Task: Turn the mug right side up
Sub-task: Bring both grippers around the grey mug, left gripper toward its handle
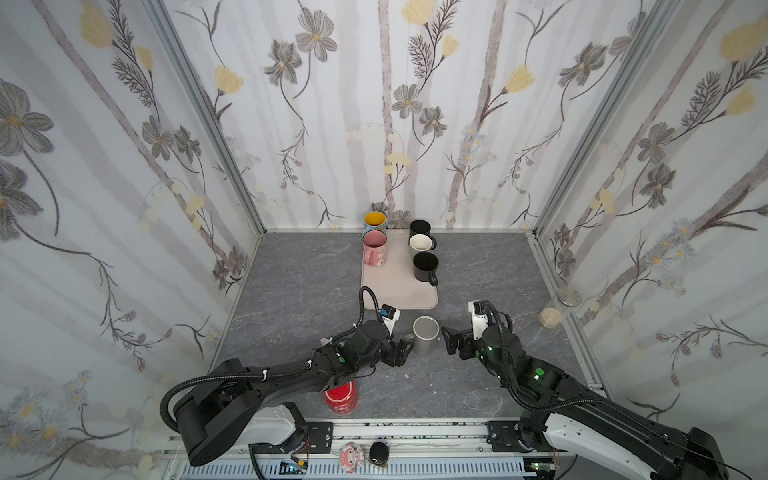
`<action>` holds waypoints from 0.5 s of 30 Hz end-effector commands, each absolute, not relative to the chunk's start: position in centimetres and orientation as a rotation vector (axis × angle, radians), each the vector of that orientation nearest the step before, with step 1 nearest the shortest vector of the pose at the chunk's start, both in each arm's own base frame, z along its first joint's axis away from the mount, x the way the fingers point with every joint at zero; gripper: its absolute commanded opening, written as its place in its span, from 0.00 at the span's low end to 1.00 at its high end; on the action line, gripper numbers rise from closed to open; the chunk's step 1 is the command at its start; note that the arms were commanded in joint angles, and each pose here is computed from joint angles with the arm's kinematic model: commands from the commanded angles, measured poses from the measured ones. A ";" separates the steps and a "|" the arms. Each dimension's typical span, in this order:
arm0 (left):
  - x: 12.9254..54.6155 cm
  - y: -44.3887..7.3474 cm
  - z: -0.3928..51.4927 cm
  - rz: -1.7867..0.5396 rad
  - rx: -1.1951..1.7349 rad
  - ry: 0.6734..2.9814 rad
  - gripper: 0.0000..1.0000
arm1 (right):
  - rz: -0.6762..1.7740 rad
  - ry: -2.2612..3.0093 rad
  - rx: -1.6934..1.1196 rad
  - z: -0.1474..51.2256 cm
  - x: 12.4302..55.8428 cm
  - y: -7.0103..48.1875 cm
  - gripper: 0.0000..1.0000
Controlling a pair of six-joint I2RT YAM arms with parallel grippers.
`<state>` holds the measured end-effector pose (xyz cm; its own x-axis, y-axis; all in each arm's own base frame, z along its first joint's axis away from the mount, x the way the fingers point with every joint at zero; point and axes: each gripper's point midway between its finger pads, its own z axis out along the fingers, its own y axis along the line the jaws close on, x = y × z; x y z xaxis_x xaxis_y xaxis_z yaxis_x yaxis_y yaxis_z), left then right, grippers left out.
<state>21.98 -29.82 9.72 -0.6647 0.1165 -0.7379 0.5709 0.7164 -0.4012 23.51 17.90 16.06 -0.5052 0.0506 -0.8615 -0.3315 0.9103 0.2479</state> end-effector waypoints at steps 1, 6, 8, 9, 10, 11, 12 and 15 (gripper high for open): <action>21.9 -31.8 11.2 -0.945 0.560 2.112 0.68 | 0.465 2.061 -0.175 15.8 23.5 17.5 1.00; 21.3 -32.5 10.9 -1.001 0.593 2.116 0.56 | 0.457 2.069 -0.175 15.6 23.6 17.4 1.00; 20.5 -32.8 11.0 -1.035 0.619 2.123 0.49 | 0.457 2.072 -0.175 15.6 23.6 17.4 1.00; 19.9 -33.0 11.0 -1.058 0.644 2.129 0.47 | 0.456 2.071 -0.174 15.6 23.6 17.4 1.00; 19.3 -33.3 11.0 -1.081 0.671 2.135 0.45 | 0.454 2.071 -0.178 15.6 23.5 17.4 1.00; 18.7 -33.5 11.0 -1.097 0.693 2.142 0.45 | 0.449 2.071 -0.178 15.6 23.6 17.3 1.00; 18.2 -33.6 10.9 -1.115 0.715 2.153 0.43 | 0.443 2.071 -0.178 15.6 23.6 17.2 0.99; 18.6 -33.0 10.3 -1.034 0.675 2.219 0.42 | 0.436 2.073 -0.181 15.5 23.6 17.2 0.99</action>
